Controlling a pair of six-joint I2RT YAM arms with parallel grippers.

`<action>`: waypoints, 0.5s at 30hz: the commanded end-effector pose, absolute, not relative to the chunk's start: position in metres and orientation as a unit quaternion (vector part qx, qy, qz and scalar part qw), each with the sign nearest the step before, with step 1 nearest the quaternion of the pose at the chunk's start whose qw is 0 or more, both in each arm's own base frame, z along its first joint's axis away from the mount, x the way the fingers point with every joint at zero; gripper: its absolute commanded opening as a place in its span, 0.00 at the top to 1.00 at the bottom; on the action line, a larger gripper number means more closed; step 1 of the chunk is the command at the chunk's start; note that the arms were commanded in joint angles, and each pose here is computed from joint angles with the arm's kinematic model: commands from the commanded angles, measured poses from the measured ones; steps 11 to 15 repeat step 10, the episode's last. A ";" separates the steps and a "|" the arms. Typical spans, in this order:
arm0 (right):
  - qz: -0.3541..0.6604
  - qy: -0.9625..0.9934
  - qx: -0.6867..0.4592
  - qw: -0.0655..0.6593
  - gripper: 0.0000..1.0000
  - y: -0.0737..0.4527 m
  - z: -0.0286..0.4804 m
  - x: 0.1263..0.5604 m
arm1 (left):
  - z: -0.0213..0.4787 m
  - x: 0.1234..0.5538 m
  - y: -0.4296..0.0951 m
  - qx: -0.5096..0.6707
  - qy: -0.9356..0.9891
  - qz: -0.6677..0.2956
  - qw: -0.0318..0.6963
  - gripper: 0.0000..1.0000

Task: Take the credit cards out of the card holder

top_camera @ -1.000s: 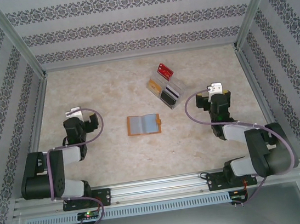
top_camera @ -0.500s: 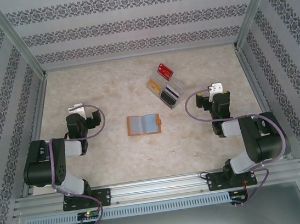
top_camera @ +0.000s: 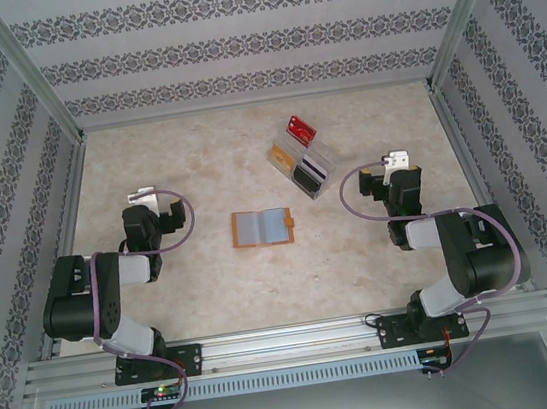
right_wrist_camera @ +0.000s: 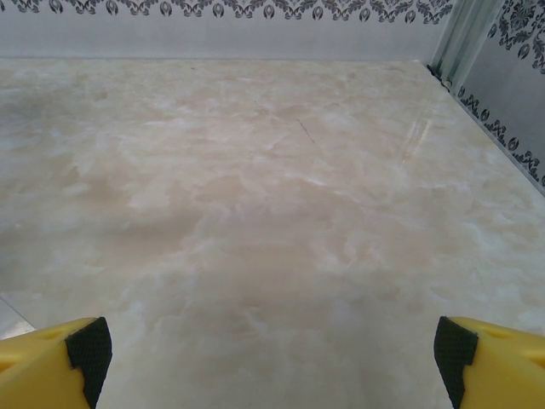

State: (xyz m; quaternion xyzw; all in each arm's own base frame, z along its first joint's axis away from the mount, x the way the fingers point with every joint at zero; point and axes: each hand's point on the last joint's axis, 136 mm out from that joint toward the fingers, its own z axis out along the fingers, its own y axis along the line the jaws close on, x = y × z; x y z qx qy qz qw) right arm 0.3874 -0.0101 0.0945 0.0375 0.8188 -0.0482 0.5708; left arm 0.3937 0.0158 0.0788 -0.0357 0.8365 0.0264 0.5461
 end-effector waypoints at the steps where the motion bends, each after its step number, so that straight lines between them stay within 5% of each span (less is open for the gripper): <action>1: -0.037 0.807 0.044 0.588 0.02 -0.010 0.107 0.395 | 0.083 0.400 0.012 -0.022 0.834 0.027 0.550 0.01; 15: -0.035 0.805 0.041 0.591 0.02 -0.008 0.107 0.394 | 0.082 0.400 0.011 -0.021 0.835 0.026 0.549 0.01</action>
